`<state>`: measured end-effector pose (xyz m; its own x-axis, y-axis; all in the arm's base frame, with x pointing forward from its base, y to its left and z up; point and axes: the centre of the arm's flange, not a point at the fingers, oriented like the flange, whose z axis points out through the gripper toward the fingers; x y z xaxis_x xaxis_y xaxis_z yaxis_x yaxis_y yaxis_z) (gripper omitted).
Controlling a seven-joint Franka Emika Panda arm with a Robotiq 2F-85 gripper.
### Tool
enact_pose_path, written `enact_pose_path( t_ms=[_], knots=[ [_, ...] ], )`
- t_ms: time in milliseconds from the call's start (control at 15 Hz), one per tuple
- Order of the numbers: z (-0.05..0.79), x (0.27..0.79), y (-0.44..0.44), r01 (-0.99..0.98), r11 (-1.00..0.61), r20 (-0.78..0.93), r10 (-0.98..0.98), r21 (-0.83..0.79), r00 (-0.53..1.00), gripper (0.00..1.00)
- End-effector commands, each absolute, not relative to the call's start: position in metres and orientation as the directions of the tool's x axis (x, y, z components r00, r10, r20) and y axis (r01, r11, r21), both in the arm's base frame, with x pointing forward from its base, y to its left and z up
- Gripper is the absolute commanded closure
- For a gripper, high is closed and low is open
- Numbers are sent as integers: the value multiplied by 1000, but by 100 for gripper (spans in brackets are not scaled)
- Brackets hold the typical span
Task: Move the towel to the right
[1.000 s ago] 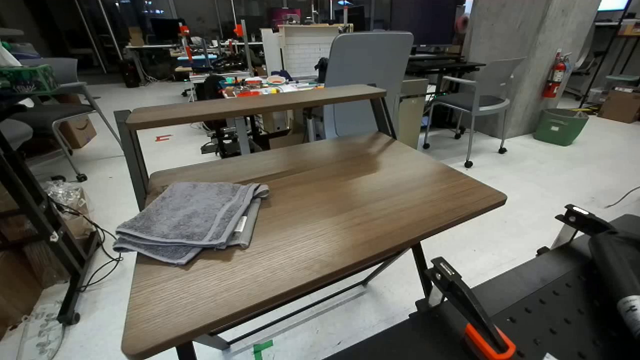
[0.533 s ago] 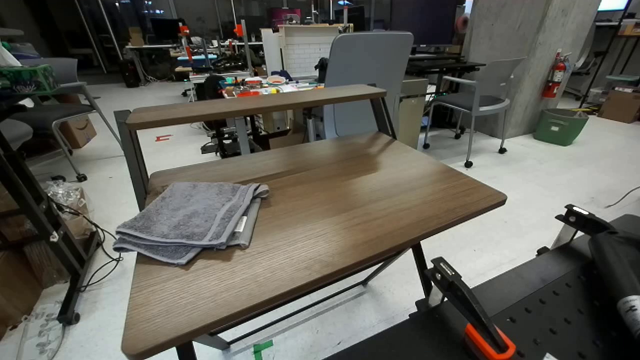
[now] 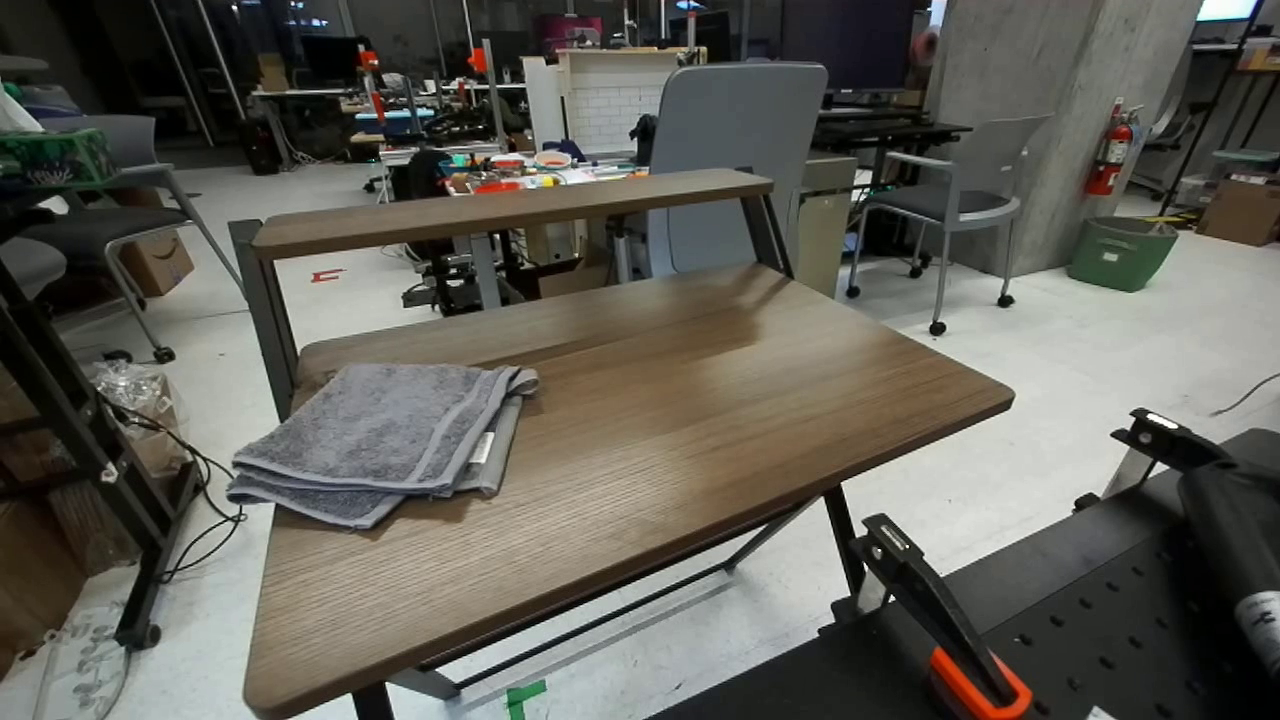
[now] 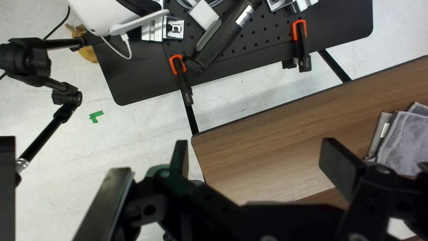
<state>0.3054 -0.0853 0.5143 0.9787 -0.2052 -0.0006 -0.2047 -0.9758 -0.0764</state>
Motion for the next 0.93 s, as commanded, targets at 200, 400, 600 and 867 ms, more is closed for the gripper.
enact_pose_path(
  t_ms=[200,400,600,867],
  knots=[
    [433,385,7,-132,-991,-18,-131,-28,991,0],
    [389,420,50,-73,-997,5,-73,-10,997,0],
    [344,453,88,-39,-999,24,-40,-9,999,0],
    [310,479,115,-65,-998,87,-67,-24,994,0]
  ],
)
